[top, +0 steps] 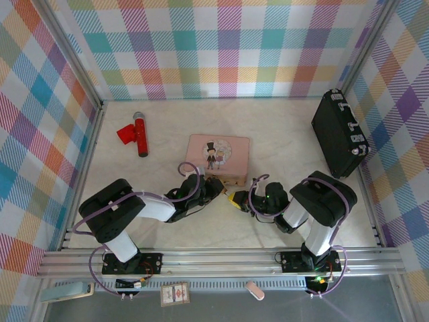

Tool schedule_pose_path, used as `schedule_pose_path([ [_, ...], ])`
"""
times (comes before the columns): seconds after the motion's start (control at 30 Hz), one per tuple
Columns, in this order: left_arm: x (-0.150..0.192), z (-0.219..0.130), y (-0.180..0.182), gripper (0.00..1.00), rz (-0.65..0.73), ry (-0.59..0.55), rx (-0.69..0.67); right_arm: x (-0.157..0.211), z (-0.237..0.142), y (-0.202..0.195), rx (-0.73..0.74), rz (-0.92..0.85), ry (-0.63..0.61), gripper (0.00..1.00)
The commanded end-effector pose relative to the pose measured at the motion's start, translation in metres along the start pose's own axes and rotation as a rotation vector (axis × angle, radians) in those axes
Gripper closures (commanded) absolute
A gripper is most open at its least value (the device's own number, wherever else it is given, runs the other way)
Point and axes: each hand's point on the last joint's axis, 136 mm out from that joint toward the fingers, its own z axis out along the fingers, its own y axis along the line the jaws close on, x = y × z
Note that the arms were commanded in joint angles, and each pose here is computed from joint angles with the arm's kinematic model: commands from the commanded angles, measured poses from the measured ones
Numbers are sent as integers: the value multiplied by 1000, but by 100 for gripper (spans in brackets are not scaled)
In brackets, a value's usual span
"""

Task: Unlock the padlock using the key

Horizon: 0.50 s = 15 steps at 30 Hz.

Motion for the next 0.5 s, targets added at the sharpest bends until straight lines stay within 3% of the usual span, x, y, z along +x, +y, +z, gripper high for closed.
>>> schedule_pose_path([
  [0.0,-11,-1,-36,100,-52,-21,147,-1,-2,19,-66,-31,-10,100],
  [0.47,-12,-4,-41,100,-50,-21,162,-5,-7,22,-76,-34,-29,100],
])
